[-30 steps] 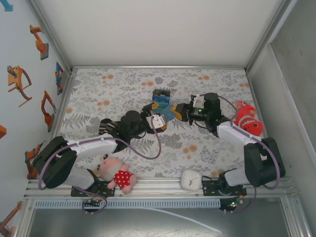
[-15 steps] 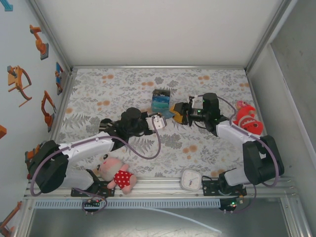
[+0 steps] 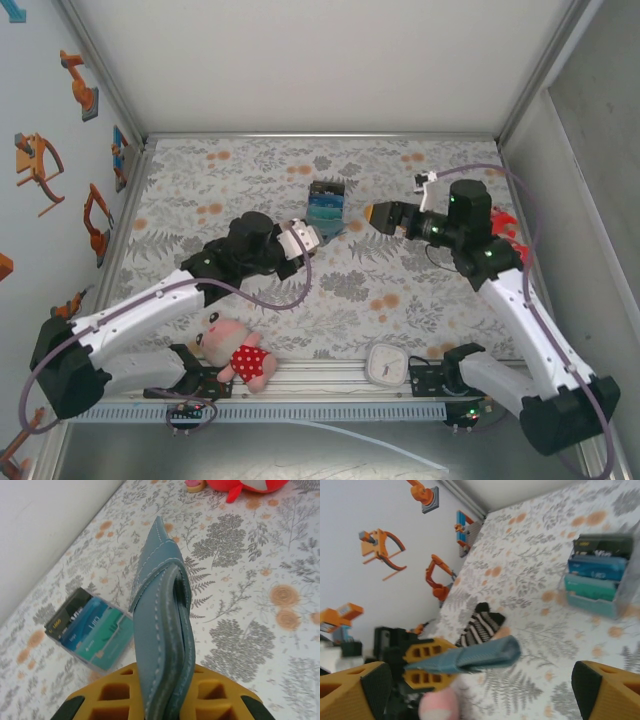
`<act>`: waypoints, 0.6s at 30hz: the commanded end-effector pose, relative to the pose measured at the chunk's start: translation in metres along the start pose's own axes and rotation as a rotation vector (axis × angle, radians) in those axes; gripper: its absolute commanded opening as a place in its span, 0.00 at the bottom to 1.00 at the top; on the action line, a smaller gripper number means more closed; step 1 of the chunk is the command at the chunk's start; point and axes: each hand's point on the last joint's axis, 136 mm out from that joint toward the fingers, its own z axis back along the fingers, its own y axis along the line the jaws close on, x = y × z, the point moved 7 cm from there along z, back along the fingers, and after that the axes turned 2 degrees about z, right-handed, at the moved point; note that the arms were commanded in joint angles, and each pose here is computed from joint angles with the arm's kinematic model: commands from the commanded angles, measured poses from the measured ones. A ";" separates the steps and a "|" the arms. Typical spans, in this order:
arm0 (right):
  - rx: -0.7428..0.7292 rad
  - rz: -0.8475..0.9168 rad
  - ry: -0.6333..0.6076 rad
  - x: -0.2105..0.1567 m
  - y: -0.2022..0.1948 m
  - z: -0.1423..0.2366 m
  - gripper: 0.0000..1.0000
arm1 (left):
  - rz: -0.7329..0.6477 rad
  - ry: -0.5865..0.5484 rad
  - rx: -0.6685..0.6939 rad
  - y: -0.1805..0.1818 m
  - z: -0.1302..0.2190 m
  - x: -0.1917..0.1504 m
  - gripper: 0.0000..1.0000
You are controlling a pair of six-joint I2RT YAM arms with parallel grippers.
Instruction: Take the credit cards out of the card holder
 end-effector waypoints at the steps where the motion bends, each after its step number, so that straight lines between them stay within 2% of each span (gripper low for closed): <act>1: -0.091 0.192 -0.002 -0.018 -0.008 0.014 0.94 | 0.135 -0.019 -0.024 0.002 0.028 0.014 0.00; 8: -0.014 0.421 -0.108 -0.026 0.006 0.027 0.96 | 0.177 -0.035 -0.142 -0.008 0.063 0.023 0.00; 18: 0.124 0.555 -0.023 -0.019 0.027 0.020 0.96 | 0.346 -0.052 -0.362 0.009 0.065 0.020 0.00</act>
